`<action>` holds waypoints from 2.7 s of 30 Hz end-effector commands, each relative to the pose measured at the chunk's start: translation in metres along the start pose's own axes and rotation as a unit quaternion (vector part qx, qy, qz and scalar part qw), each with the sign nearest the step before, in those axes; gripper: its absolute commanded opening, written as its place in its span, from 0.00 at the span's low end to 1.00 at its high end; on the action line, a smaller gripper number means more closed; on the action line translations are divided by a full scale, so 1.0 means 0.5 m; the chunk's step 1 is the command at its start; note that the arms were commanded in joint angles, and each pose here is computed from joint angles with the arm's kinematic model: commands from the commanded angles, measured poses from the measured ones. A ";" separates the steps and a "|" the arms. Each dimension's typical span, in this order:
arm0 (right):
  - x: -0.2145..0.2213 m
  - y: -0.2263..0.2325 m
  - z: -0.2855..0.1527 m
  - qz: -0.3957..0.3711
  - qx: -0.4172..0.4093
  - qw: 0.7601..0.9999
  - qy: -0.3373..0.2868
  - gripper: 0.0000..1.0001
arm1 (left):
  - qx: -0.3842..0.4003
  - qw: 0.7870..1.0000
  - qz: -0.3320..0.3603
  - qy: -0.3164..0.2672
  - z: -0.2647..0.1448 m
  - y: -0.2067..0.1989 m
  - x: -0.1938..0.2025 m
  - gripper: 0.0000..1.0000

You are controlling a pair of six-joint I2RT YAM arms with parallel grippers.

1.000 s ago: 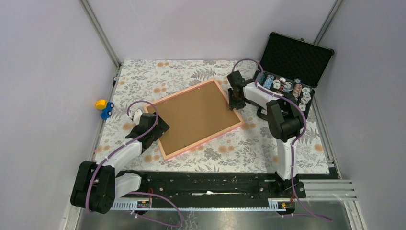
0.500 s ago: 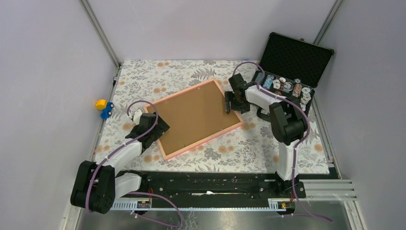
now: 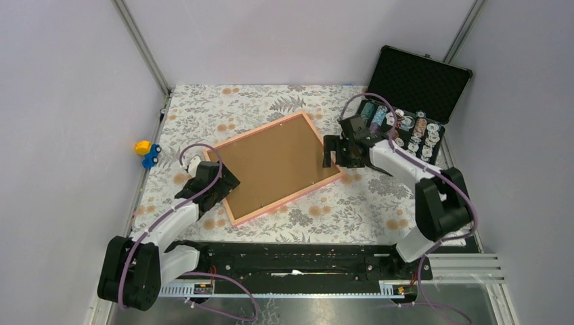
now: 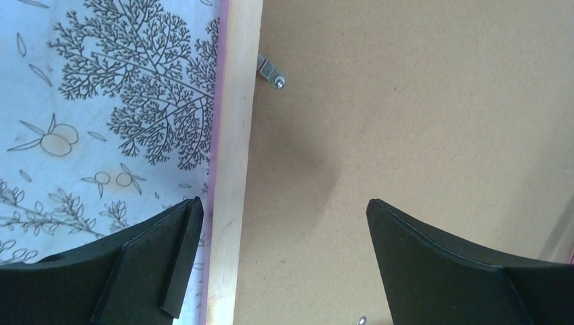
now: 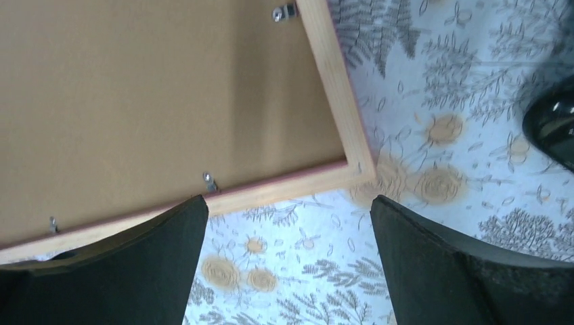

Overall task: Put the photo into the frame
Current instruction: Install the photo frame at the center of the board, then turn over the photo frame at the center of the board.

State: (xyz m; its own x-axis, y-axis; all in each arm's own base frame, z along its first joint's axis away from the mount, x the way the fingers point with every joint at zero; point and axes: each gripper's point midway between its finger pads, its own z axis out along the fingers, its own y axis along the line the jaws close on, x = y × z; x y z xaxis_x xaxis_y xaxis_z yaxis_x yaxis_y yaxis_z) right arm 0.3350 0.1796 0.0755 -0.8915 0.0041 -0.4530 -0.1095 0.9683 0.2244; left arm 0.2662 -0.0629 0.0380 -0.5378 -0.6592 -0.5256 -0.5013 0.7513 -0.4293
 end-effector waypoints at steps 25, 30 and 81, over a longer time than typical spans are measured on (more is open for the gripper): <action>0.070 0.037 -0.044 0.278 -0.072 0.957 -0.047 1.00 | 0.363 0.923 0.066 0.110 -0.209 -0.291 0.012 0.99; 0.069 0.043 -0.004 0.307 -0.062 0.949 -0.025 0.91 | 0.366 0.920 0.096 0.104 -0.218 -0.286 0.017 0.99; 0.128 0.083 0.041 0.458 0.078 0.880 0.098 0.00 | 0.240 0.874 0.413 0.087 -0.219 -0.350 0.203 0.99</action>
State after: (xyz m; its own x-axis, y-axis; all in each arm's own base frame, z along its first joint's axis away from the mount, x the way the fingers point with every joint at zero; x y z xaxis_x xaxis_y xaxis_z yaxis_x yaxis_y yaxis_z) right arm 0.2929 0.2136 0.0179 -0.5635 0.8259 -0.0162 0.7842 0.5410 0.3039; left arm 0.2062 -0.2563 0.1254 -0.7463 0.1625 -0.6454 0.4261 0.8616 -0.2758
